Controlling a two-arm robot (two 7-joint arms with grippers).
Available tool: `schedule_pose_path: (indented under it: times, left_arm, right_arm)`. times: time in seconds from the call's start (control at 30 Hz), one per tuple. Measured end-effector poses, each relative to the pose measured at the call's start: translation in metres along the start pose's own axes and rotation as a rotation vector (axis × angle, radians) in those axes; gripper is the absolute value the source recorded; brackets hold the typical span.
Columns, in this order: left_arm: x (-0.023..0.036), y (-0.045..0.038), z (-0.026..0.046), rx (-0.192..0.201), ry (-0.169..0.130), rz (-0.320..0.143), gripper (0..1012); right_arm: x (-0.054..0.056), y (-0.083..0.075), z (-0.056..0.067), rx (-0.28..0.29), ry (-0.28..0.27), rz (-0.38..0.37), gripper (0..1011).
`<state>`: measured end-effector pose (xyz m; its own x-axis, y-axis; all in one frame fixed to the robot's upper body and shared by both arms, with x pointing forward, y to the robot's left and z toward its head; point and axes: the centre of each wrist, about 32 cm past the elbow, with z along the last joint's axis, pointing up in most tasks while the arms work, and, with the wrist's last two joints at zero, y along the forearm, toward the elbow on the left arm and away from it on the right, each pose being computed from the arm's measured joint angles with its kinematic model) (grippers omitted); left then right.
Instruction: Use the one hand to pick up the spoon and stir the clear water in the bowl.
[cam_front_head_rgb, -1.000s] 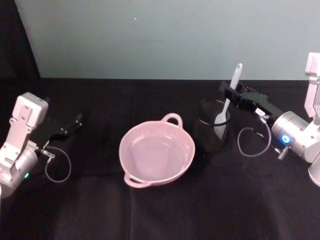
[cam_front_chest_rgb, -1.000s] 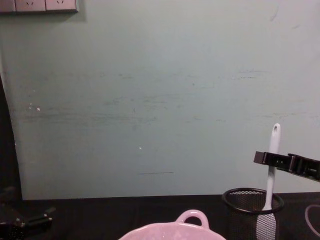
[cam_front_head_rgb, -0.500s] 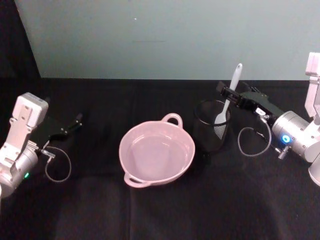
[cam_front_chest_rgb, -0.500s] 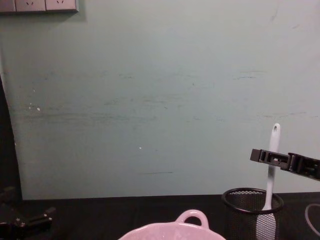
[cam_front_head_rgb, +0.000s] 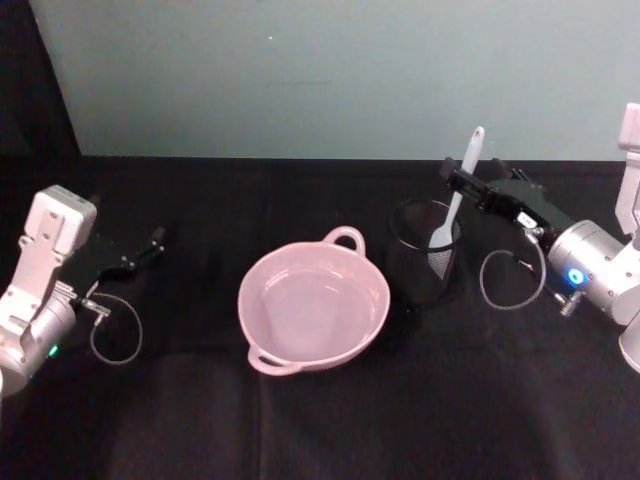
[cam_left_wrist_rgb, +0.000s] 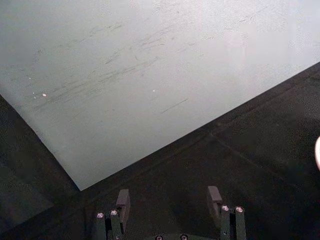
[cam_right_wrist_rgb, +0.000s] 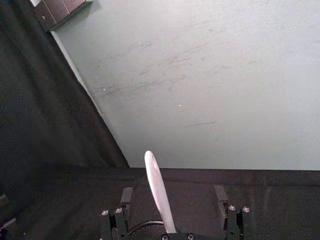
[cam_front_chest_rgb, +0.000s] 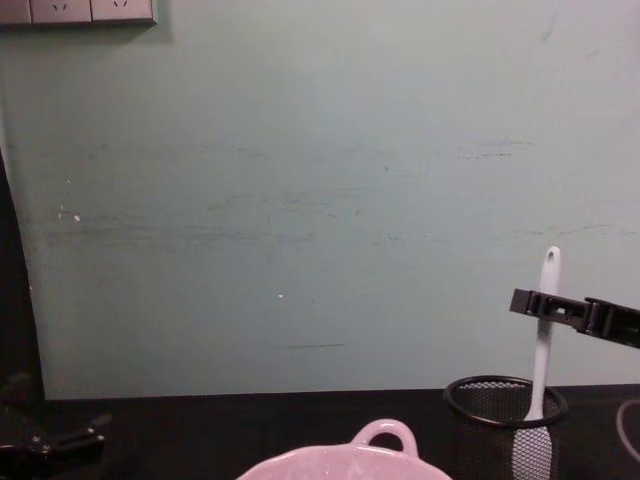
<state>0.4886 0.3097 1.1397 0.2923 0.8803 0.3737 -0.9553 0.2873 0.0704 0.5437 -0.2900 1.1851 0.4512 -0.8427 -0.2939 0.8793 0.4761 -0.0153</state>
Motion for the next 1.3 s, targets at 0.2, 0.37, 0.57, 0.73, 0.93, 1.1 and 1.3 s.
schedule_pose_path:
  times: [0.2,0.37,0.57,0.73,0.93,1.1,1.3]
  left_arm:
    - [0.0,0.0,0.0,0.0,0.0,0.0,1011]
    - [0.0,0.0,0.0,0.0,0.0,0.0,1011]
    - [0.0,0.0,0.0,0.0,0.0,0.0,1011]
    - [0.0,0.0,0.0,0.0,0.0,0.0,1011]
    - [0.0,0.0,0.0,0.0,0.0,0.0,1011]
    - [0.0,0.0,0.0,0.0,0.0,0.0,1011]
    - [0.0,0.0,0.0,0.0,0.0,0.0,1011]
  right_arm:
    - [0.0,-0.007,0.002,0.009,-0.012,0.0,1003]
    - [0.0,-0.019,0.007,0.001,-0.035,0.006,1002]
    - [0.001,-0.037,0.014,-0.013,-0.072,0.015,1002]
    - [0.001,-0.048,0.016,-0.03,-0.088,0.019,1002]
    - [0.002,-0.057,0.016,-0.037,-0.104,0.001,1003]
    - [0.002,-0.062,0.014,0.004,-0.196,-0.09,1002]
    - [0.01,-0.062,0.011,0.024,-0.254,-0.172,1003]
